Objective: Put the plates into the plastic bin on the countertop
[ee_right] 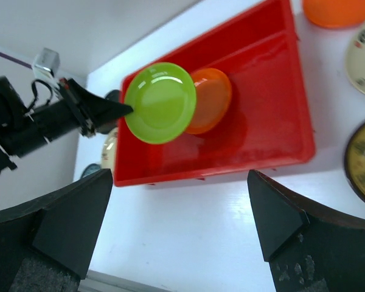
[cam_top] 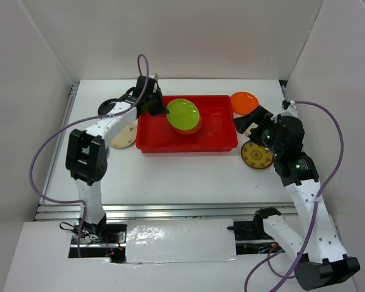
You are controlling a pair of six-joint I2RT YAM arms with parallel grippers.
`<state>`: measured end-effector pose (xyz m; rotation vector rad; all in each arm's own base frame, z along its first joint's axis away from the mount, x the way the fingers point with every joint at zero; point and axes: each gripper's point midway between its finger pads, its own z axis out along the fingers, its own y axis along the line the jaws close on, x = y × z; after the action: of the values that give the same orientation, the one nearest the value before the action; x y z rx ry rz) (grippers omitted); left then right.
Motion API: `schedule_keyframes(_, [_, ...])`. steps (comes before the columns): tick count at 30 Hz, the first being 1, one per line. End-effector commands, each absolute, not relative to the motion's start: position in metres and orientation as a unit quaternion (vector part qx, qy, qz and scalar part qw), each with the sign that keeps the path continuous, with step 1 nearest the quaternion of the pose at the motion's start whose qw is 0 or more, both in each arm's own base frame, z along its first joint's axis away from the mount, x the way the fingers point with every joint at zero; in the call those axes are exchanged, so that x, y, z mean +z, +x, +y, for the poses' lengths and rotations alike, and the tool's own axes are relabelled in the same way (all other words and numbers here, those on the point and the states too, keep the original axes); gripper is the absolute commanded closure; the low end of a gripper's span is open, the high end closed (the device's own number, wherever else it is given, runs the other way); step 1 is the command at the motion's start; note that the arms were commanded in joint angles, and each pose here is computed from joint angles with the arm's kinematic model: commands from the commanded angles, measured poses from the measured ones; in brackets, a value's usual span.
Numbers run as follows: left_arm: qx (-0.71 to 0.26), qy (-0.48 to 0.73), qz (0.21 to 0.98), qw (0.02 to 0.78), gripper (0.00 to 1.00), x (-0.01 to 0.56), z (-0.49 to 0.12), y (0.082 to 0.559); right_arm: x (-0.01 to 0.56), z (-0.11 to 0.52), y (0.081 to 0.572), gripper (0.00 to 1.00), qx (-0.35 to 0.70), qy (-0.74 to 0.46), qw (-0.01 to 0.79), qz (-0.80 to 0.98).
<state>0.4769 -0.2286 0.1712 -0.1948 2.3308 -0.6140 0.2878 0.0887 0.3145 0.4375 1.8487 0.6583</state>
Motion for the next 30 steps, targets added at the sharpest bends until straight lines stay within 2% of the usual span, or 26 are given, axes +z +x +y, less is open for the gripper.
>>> schedule_keyframes(1, [-0.288, -0.062, 0.884, 0.364, 1.00, 0.181, -0.244, 0.507, 0.277, 0.075, 0.285, 0.00, 0.251, 0.202, 0.504, 0.802])
schedule_keyframes(7, [-0.302, -0.072, 0.890, 0.333, 1.00, 0.141, -0.254, 0.526, 0.248, 0.050, 0.282, 0.00, 0.231, 0.240, 0.496, 0.802])
schedule_keyframes(10, [-0.315, -0.069, 0.890, 0.321, 0.89, 0.132, -0.260, 0.527, 0.239, 0.045, 0.277, 0.00, 0.229, 0.245, 0.488, 0.806])
schedule_keyframes(12, [-0.319, -0.067, 0.890, 0.319, 0.78, 0.128, -0.261, 0.524, 0.239, 0.039, 0.276, 0.00, 0.221, 0.250, 0.494, 0.803])
schedule_keyframes(13, [-0.322, -0.067, 0.887, 0.325, 0.71, 0.136, -0.261, 0.522, 0.237, 0.037, 0.275, 0.00, 0.216, 0.254, 0.492, 0.804])
schedule_keyframes(14, [-0.322, -0.065, 0.886, 0.328, 0.49, 0.138, -0.262, 0.520, 0.236, 0.029, 0.276, 0.00, 0.201, 0.268, 0.496, 0.801])
schedule_keyframes(15, [-0.315, -0.066, 0.888, 0.327, 0.39, 0.135, -0.260, 0.516, 0.233, 0.022, 0.276, 0.00, 0.188, 0.284, 0.495, 0.799])
schedule_keyframes(16, [-0.307, -0.069, 0.887, 0.339, 0.17, 0.143, -0.256, 0.515, 0.224, 0.015, 0.274, 0.00, 0.174, 0.306, 0.484, 0.801])
schedule_keyframes(17, [-0.305, -0.067, 0.886, 0.343, 0.01, 0.147, -0.256, 0.511, 0.216, 0.007, 0.275, 0.00, 0.160, 0.329, 0.475, 0.801])
schedule_keyframes(24, [-0.240, -0.079, 0.894, 0.370, 0.01, 0.174, -0.232, 0.483, 0.105, -0.055, 0.254, 0.00, 0.088, 0.498, 0.365, 0.781])
schedule_keyframes(29, [-0.177, -0.101, 0.906, 0.371, 0.01, 0.181, -0.202, 0.445, 0.074, -0.083, 0.237, 0.00, 0.074, 0.550, 0.360, 0.750])
schedule_keyframes(30, [-0.183, -0.103, 0.897, 0.388, 0.01, 0.201, -0.196, 0.436, 0.068, -0.085, 0.238, 0.00, 0.080, 0.549, 0.357, 0.752])
